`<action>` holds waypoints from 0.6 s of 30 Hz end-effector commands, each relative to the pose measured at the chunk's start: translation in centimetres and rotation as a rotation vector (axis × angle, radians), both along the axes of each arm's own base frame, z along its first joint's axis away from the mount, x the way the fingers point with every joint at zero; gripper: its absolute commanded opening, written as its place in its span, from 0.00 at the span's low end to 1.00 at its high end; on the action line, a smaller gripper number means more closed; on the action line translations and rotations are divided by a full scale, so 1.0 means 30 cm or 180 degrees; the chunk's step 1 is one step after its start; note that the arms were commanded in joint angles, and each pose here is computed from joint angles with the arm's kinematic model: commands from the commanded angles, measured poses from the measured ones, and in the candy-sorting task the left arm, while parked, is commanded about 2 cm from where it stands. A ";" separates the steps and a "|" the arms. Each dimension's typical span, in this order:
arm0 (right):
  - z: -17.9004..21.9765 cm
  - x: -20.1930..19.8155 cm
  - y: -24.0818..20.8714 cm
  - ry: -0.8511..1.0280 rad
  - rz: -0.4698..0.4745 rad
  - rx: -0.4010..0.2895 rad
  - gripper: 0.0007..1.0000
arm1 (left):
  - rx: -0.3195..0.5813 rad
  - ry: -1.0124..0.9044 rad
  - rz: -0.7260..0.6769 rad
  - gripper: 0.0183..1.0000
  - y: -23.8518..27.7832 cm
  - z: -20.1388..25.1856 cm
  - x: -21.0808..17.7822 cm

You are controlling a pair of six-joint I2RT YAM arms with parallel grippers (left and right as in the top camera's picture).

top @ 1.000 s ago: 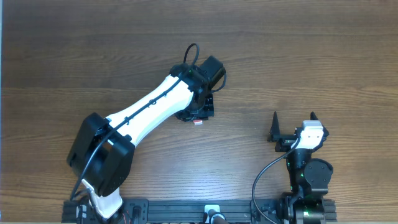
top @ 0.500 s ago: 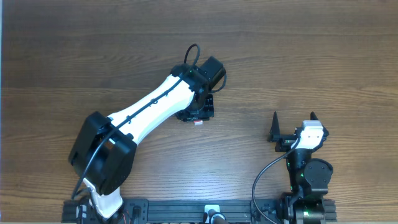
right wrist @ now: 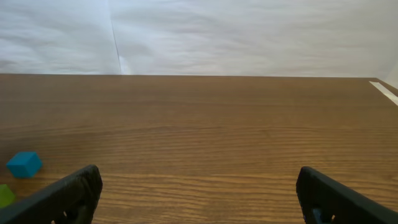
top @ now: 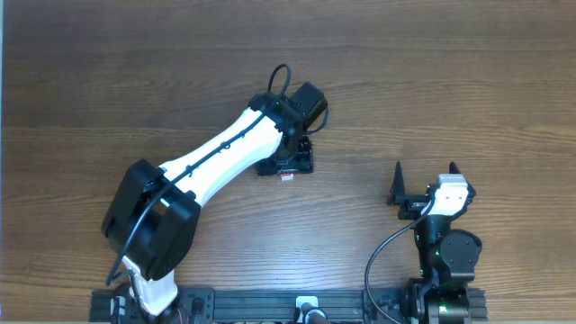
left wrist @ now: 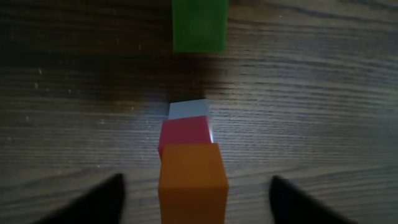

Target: Stack Cubes

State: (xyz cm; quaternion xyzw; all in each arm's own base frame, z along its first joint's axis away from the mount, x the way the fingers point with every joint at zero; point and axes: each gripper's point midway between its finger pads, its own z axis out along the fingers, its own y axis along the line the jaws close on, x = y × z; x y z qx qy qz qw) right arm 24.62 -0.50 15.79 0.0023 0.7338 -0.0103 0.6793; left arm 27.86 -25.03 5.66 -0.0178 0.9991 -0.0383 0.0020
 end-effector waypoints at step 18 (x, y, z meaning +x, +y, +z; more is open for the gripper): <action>-0.005 0.000 0.007 -0.0005 0.0038 -0.0022 0.99 | -0.0499 -0.1703 0.1008 1.00 0.435 0.514 0.339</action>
